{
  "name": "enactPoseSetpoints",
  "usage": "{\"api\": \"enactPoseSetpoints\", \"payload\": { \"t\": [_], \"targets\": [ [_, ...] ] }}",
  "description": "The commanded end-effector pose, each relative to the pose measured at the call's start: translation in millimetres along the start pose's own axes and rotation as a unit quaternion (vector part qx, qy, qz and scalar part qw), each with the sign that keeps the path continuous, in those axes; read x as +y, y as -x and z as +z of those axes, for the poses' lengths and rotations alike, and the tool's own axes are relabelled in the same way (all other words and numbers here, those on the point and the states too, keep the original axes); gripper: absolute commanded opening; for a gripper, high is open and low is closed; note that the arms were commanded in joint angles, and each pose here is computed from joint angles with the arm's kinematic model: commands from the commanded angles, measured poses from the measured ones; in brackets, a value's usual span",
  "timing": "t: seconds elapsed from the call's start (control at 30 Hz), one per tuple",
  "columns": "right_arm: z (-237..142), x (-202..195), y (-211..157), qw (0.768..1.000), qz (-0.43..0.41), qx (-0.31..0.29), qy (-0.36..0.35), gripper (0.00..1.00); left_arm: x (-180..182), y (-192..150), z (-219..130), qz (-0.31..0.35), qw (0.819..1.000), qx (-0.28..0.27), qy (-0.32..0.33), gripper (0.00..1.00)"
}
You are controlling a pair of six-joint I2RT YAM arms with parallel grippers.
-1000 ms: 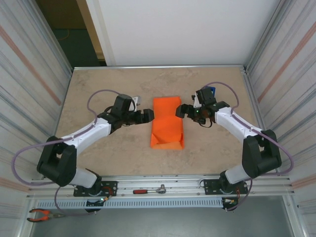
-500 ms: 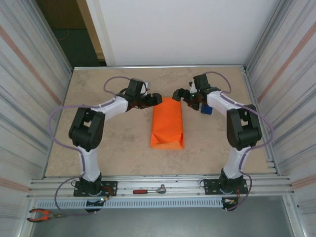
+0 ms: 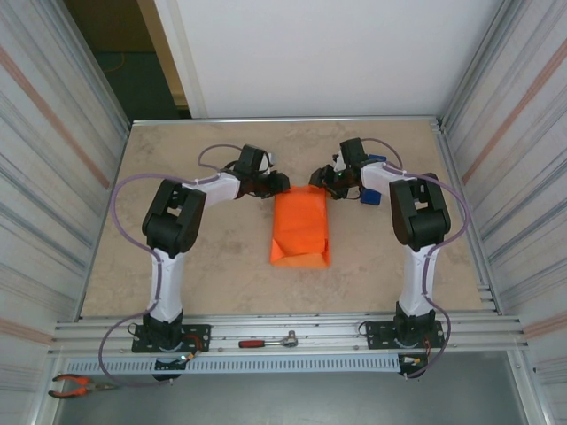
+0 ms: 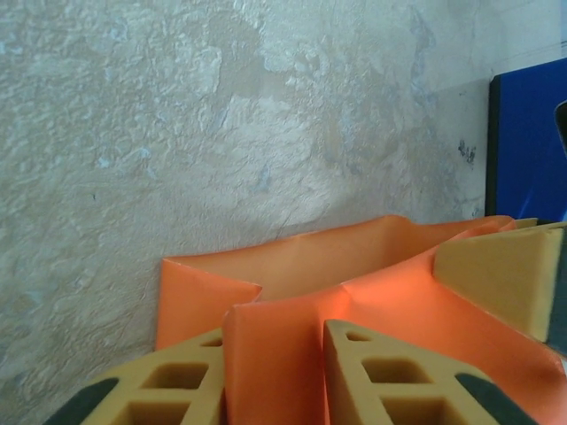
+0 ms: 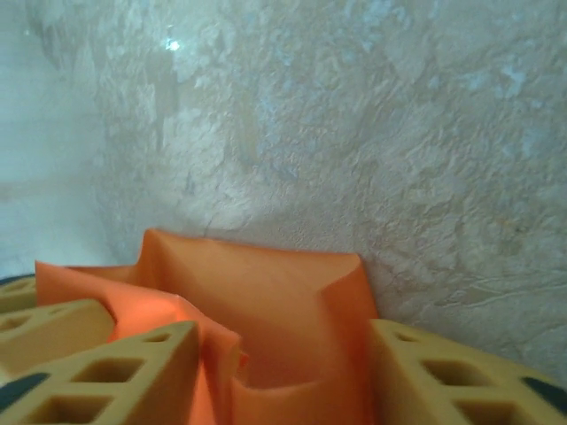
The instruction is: Wrap the gift box in paper
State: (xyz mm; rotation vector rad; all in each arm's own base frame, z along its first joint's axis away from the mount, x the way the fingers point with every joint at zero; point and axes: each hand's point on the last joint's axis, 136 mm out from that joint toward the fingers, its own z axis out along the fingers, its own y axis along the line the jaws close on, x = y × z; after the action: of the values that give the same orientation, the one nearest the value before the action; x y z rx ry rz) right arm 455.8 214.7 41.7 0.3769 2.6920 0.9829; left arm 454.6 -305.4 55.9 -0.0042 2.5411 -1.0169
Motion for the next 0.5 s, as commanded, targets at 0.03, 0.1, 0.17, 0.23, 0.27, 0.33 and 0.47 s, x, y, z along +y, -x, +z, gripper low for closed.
{"api": "enactPoseSetpoints", "payload": {
  "t": [0.03, 0.1, 0.17, 0.23, 0.27, 0.33, 0.47],
  "targets": [
    [9, 6, 2, 1.000, 0.003, 0.011, 0.024, 0.29, 3, -1, 10, -0.008, 1.000, 0.000, 0.003, 0.19],
    [10, 6, 3, 1.000, 0.006, 0.011, 0.027, 0.19, 4, 0, 11, -0.010, 1.000, -0.003, 0.006, 0.12],
    [11, 7, 5, 0.999, 0.009, 0.012, 0.030, 0.19, 6, 1, 13, -0.014, 1.000, -0.004, 0.011, 0.09],
    [10, 7, 8, 0.999, 0.012, 0.010, 0.033, 0.30, 6, 4, 15, -0.016, 1.000, -0.007, 0.012, 0.10],
    [8, 8, 10, 0.999, 0.013, 0.008, 0.035, 0.50, 6, 6, 15, -0.017, 1.000, -0.009, 0.013, 0.12],
    [0, 8, 15, 0.999, 0.016, -0.001, 0.032, 0.82, 4, 10, 14, -0.015, 1.000, -0.011, 0.010, 0.19],
    [-32, 9, 28, 0.999, 0.011, -0.038, 0.026, 0.98, -9, 31, -2, 0.000, 1.000, -0.030, 0.002, 0.45]
  ]
}}
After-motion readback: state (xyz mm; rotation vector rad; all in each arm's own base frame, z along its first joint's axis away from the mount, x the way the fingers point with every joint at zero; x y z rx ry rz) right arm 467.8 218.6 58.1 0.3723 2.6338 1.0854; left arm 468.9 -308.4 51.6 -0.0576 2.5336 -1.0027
